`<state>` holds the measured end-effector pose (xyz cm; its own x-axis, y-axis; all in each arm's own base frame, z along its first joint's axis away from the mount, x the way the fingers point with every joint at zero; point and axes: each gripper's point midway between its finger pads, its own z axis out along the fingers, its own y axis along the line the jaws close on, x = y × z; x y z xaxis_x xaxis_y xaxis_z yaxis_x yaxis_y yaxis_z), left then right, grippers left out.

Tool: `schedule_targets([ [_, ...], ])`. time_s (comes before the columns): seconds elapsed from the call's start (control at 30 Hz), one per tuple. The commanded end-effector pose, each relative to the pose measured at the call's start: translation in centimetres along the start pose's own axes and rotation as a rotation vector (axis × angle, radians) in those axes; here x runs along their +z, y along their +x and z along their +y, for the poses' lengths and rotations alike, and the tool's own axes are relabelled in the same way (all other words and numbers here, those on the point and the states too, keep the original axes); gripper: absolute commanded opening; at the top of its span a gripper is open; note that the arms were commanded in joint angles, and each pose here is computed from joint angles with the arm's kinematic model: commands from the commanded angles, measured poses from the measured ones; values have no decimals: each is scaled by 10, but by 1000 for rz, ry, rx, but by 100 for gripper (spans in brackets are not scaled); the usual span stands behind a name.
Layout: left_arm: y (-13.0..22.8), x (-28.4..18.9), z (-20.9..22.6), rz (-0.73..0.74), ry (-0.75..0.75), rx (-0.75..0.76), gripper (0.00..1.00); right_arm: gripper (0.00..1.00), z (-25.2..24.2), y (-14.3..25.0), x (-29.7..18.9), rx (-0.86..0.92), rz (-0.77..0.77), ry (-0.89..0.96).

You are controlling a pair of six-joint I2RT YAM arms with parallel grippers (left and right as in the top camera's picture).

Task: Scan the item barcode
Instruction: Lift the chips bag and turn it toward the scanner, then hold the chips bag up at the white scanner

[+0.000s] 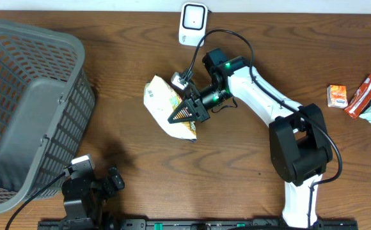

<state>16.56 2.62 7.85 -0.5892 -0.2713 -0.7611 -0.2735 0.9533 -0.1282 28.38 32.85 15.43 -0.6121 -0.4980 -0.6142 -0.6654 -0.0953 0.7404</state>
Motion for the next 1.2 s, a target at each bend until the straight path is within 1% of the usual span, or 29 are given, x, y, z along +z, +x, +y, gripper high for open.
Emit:
schedule_targets([
  [0.0, 16, 4, 6, 57, -24, 21, 98, 1, 1, -3, -7, -26, 7, 40],
  [0.13, 16, 4, 6, 57, -24, 21, 98, 1, -3, -5, -14, -66, -3, 57],
  [0.23, 16, 4, 6, 57, -24, 21, 98, 1, -20, -1, -21, -63, 28, 140],
  [0.33, 16, 4, 6, 57, -24, 21, 98, 1, -64, 8, -39, 51, 95, 380],
  [0.47, 16, 4, 6, 57, -24, 21, 98, 1, -112, -1, -78, 205, 69, 715],
  [0.53, 16, 4, 6, 57, -24, 21, 98, 1, -129, -11, -103, 229, 50, 888],
  [0.6, 16, 4, 6, 57, -24, 21, 98, 1, -145, -24, -142, 245, 25, 1137],
  [0.67, 16, 4, 6, 57, -24, 21, 98, 1, -151, -37, -177, 213, 23, 1351],
  [0.73, 16, 4, 6, 57, -24, 21, 98, 1, -150, -49, -200, 177, 11, 1483],
  [0.8, 16, 4, 6, 57, -24, 21, 98, 1, -150, -65, -215, 119, -12, 1551],
  [0.97, 16, 4, 6, 57, -24, 21, 98, 1, -168, -96, -231, 13, -77, 1642],
  [1.07, 16, 4, 6, 57, -24, 21, 98, 1, -186, -112, -233, -60, -54, 1658],
  [1.17, 16, 4, 6, 57, -24, 21, 98, 1, -207, -122, -247, -99, 2, 1752],
])
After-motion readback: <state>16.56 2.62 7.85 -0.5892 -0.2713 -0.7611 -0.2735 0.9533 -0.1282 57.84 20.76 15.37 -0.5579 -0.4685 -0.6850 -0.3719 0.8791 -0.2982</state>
